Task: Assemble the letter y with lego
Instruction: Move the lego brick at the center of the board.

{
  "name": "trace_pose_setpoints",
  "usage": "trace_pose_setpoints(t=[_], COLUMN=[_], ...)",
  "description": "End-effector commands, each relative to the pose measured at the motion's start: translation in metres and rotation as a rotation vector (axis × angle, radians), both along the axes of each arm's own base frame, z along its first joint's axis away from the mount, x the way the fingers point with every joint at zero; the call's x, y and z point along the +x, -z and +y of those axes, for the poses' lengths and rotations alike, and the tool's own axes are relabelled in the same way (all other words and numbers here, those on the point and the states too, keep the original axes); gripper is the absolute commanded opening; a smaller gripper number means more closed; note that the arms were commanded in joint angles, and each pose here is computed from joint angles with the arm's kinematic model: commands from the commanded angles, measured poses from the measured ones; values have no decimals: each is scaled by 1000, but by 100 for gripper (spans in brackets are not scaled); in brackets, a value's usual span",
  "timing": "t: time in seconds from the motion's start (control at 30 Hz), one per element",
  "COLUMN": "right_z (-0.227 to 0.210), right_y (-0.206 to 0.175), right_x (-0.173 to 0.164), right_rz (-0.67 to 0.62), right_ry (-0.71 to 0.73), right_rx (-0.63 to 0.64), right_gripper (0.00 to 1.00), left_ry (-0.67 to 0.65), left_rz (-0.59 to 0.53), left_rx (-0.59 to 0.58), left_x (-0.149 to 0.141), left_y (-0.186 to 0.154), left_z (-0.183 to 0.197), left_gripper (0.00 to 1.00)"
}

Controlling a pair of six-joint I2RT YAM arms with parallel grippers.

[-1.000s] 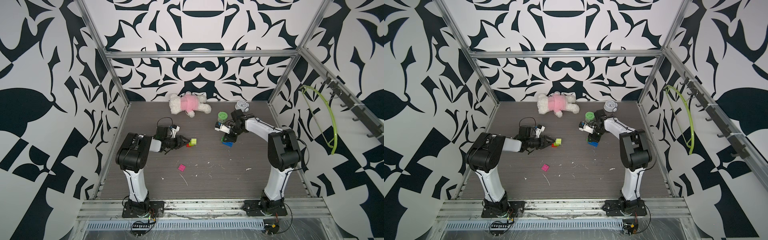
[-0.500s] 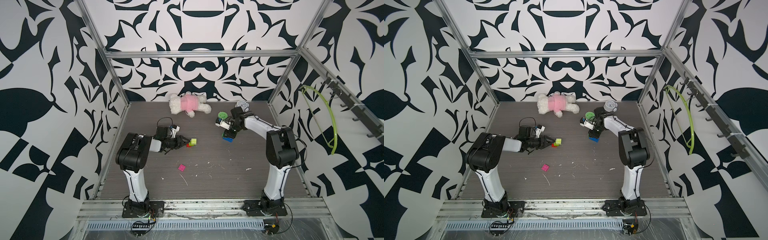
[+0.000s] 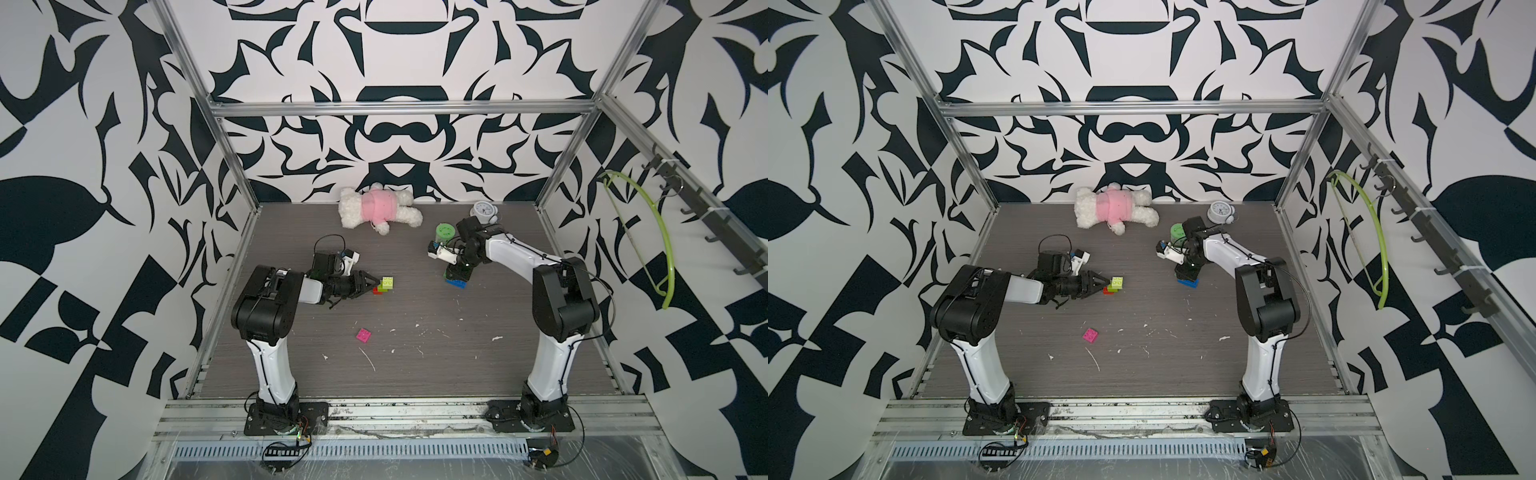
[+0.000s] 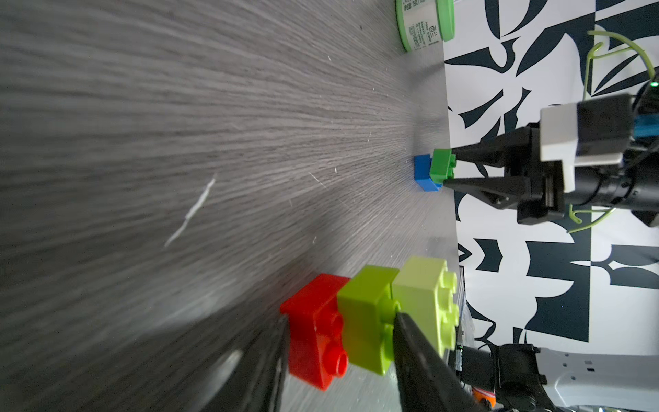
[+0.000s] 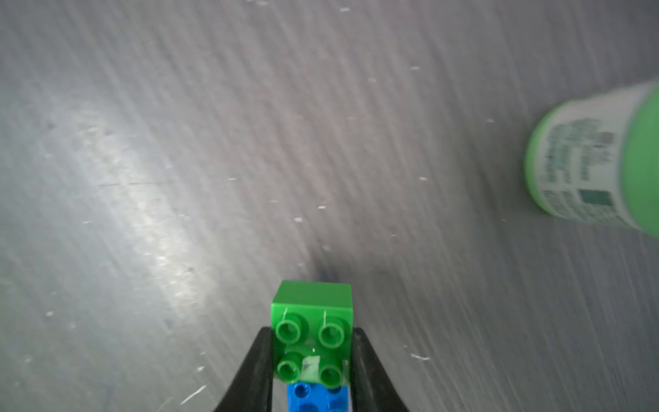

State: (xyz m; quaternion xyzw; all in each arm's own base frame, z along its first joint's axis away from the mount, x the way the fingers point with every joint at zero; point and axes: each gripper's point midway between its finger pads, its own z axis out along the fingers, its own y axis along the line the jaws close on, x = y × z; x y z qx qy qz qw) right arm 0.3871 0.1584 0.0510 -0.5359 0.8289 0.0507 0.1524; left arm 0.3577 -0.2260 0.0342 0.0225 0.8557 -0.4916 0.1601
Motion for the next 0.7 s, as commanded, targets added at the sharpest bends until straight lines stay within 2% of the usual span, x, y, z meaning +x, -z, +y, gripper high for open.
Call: trace_pose_setpoints(t=[0.0,0.2,0.5,0.67], right_z=[-10,9,15,7], right_y=[52,59,45,52], right_x=[-102,-130,-118,-104], right_rz=[341,345,272,267], right_ry=[-126,-239,-242,-164], right_rx=[-178,-167,-123,-100], right_gripper=[0,0,0,0], left_ry=[-74,-74,-75,-75], left_rz=[294,294,292,294], left_rx=[228,228,229,230], left_x=[-48,-48,-47,-48], left_y=[84,85,84,85], left_z=[33,33,33,33], left_gripper=[51,51,51,51])
